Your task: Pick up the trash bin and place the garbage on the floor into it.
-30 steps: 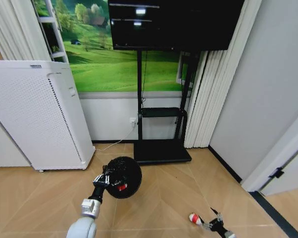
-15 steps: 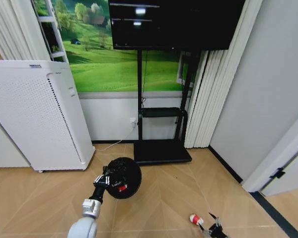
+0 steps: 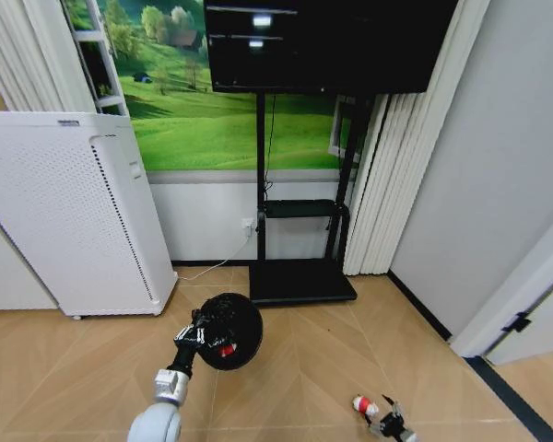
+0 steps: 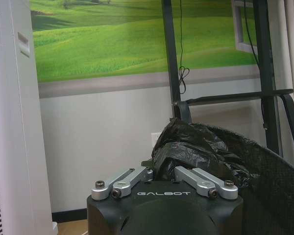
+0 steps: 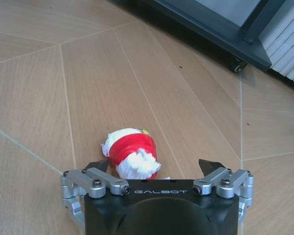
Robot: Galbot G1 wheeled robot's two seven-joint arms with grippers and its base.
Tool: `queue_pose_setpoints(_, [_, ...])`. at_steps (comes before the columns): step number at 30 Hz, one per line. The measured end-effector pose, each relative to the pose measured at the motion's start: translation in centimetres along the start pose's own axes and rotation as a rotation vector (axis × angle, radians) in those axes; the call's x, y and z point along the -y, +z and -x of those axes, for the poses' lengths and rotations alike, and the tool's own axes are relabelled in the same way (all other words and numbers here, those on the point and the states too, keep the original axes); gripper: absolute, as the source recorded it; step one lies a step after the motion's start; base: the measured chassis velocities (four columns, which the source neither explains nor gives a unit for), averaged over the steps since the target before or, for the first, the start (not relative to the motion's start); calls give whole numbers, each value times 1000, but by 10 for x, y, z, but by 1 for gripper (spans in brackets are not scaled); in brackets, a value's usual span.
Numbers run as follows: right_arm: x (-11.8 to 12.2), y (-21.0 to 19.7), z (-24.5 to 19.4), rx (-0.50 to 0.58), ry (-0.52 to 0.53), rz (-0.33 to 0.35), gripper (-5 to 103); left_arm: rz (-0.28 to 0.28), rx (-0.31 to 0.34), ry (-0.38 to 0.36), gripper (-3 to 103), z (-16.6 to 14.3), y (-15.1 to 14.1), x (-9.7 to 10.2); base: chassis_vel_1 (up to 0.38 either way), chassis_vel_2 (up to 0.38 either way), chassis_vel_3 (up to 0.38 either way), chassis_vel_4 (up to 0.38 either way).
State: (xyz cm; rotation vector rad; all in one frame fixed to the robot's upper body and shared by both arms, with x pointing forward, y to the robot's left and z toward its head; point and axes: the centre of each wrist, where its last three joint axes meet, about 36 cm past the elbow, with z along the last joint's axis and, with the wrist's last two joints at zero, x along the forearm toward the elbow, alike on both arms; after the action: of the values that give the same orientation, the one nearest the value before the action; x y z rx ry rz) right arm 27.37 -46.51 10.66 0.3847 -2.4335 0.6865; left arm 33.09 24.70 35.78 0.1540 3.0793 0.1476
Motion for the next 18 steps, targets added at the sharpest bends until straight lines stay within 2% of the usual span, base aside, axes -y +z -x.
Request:
queue_pose_setpoints(12, [-4,-7,18,7,-14,-14,101,4,-4,-3,7,1,3,-3,0,0,0,0])
queue_pose_setpoints(13, [-3,-7,19,7,-15,-15,92,3,-4,-3,7,1,4,-3,0,0,0,0])
queue_pose_setpoints(14, [-2,-7,19,9,-20,-16,87,3,-5,-3,7,2,4,-3,0,0,0,0])
queue_pose_setpoints(16, [-2,-6,19,11,-24,-16,87,3,-7,-3,7,2,5,-3,0,0,0,0])
queue_pose_setpoints(17, [-1,-5,18,12,-27,-17,76,1,-9,-2,7,2,6,-2,0,0,0,0])
queue_pose_setpoints(18, [-1,-5,18,12,-27,-17,76,1,-9,-2,7,2,6,-2,0,0,0,0])
